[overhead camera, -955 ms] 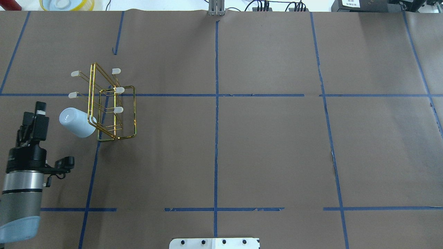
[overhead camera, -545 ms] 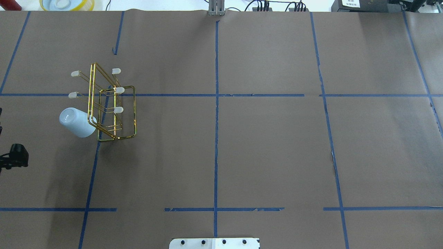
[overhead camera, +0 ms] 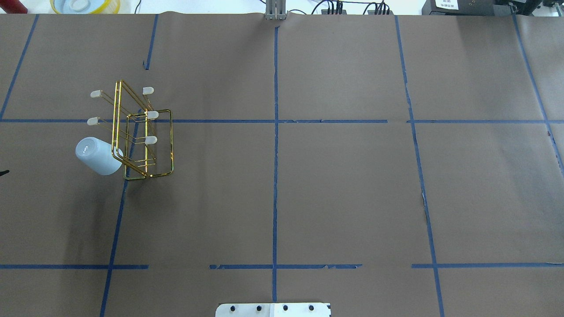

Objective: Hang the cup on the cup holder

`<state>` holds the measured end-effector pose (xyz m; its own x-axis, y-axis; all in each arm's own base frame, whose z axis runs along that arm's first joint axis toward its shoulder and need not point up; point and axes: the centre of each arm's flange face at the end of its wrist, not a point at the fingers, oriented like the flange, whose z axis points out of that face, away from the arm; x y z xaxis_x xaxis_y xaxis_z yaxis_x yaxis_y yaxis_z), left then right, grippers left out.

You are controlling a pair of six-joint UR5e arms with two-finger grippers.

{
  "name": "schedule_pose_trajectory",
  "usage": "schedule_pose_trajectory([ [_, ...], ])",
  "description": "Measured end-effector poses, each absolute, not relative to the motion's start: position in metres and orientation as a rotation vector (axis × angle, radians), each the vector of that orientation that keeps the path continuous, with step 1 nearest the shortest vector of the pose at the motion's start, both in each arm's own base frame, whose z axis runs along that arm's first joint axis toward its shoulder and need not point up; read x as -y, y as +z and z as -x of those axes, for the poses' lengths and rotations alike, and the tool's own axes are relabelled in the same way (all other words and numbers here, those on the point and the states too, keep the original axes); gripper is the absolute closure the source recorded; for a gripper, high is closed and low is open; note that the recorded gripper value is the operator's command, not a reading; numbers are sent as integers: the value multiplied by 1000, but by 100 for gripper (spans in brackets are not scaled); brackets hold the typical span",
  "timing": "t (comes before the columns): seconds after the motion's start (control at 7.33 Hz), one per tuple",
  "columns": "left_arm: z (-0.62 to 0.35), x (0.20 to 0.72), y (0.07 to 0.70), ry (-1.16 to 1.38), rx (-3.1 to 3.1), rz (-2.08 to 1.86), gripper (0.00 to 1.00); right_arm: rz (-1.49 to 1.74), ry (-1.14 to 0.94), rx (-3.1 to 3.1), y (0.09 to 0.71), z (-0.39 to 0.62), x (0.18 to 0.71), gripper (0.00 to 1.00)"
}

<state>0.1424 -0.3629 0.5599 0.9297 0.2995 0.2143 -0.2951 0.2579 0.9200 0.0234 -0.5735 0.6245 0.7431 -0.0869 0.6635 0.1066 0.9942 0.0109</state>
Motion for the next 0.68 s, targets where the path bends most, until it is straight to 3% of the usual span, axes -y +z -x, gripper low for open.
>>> schedule_pose_trajectory([
  [0.68,-132,418,576,36,-781,-707,0,28,-106,725,625,-23,574,0],
])
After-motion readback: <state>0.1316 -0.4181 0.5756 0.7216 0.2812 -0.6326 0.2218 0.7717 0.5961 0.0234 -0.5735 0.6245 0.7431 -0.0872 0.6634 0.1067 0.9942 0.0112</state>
